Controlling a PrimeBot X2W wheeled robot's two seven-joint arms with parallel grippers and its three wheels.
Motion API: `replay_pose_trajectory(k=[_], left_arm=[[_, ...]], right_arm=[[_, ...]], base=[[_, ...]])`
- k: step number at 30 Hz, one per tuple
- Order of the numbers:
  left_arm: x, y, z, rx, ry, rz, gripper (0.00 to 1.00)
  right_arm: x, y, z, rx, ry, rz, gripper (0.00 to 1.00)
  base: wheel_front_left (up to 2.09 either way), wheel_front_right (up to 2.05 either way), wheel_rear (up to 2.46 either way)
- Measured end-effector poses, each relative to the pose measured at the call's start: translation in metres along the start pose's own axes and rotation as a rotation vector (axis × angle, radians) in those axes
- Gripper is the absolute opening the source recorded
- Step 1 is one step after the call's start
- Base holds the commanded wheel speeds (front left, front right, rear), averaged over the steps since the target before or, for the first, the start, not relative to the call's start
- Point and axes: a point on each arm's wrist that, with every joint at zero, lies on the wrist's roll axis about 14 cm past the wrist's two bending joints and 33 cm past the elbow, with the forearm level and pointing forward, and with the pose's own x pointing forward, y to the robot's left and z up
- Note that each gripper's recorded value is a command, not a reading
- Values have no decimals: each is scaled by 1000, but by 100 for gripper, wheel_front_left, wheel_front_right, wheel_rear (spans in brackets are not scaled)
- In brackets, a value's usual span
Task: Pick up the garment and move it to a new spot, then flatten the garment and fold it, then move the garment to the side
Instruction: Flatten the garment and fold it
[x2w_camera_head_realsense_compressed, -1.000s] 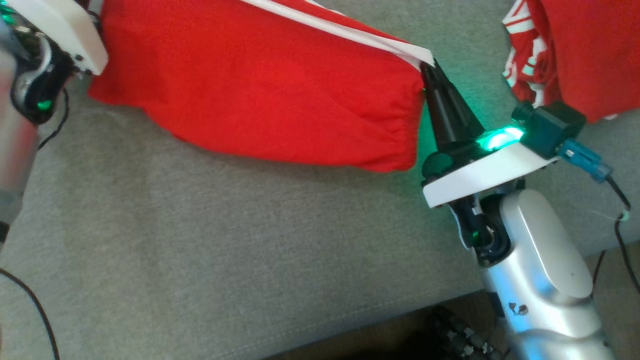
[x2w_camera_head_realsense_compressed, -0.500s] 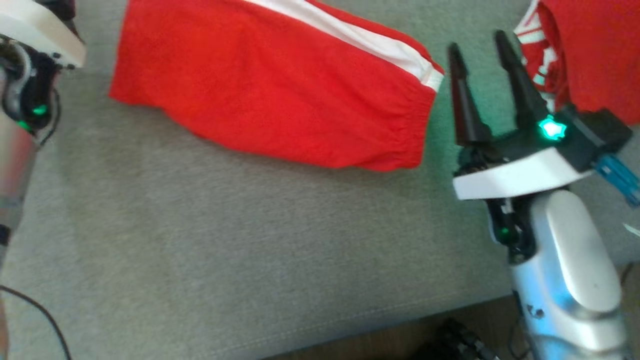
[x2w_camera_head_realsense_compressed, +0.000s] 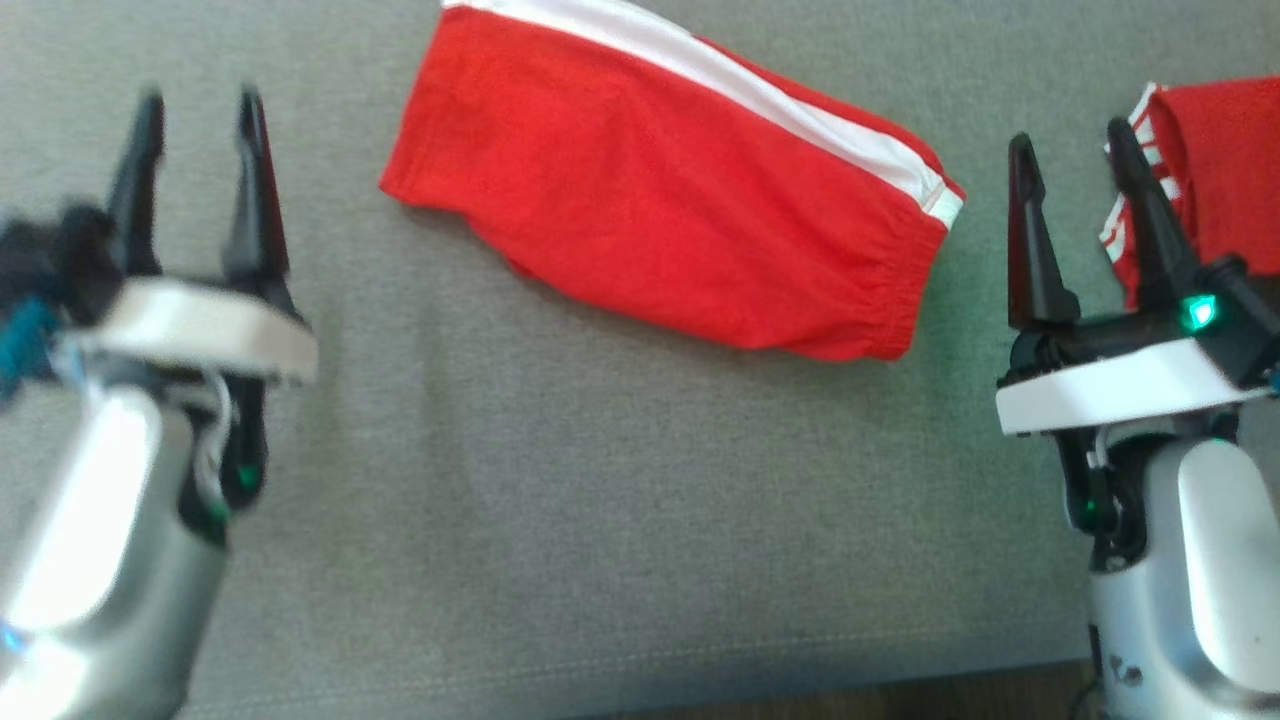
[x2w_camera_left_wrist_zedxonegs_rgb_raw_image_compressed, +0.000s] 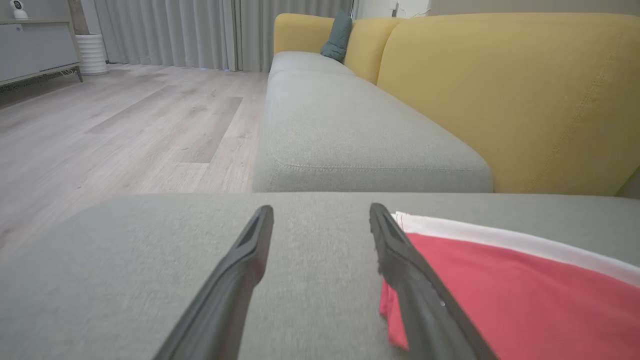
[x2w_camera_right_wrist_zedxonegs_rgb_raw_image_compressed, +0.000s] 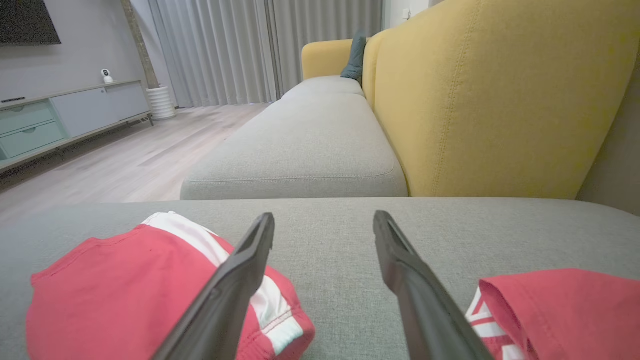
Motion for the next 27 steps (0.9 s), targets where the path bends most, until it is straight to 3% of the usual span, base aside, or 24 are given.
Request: replay_pose_trajectory(k=[12, 27], left_arm=[[-81, 10, -5, 17, 47, 76, 100], [-85, 16, 3, 28, 29, 93, 100]], right_arm=[[-25, 18, 6, 18, 20, 34, 100], [-31, 17, 8, 55, 15, 29, 100]], base=[[0, 0, 0], [0, 0, 0]])
